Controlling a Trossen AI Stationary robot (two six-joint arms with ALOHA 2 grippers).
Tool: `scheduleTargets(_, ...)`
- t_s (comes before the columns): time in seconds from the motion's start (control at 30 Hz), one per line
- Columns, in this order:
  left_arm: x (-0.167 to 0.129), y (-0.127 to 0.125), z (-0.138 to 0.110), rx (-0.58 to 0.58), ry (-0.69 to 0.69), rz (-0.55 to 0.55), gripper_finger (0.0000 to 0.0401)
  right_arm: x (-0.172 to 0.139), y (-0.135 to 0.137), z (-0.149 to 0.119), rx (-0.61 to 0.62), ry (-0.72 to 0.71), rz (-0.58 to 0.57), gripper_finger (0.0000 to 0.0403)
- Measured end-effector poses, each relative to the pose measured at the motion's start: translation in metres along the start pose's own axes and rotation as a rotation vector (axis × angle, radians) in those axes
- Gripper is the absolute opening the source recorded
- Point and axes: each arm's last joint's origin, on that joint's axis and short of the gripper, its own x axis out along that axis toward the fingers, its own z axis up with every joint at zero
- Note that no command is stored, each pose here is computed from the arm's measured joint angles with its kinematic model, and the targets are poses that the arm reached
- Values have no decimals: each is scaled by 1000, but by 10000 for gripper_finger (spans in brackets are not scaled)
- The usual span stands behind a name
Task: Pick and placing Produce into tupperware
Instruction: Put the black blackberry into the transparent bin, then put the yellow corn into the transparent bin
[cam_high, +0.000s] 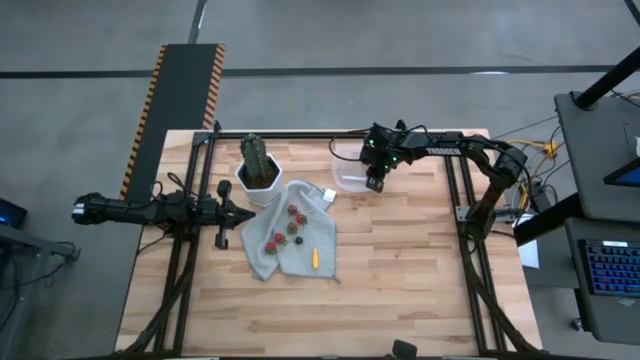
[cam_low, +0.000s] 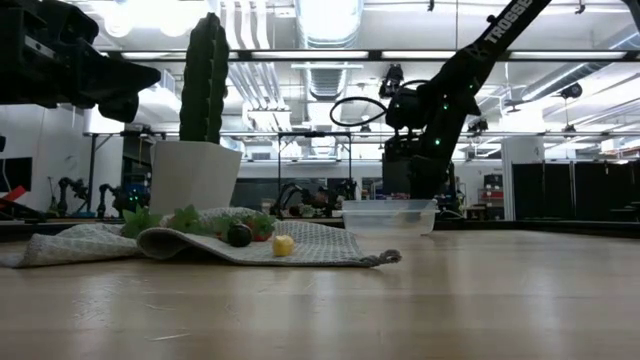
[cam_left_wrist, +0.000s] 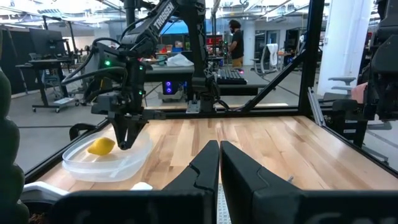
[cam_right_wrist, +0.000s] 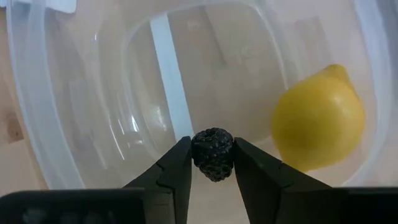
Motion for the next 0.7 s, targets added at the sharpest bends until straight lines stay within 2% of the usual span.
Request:
scheduleTargets(0.27, 0, 0, 0, 0, 0, 0, 0, -3, -1, 6, 1, -21, -5, 110)
scheduleTargets(0.7, 0, 0, 0, 0, 0, 0, 0, -4, -1, 6, 2, -17, -4, 144)
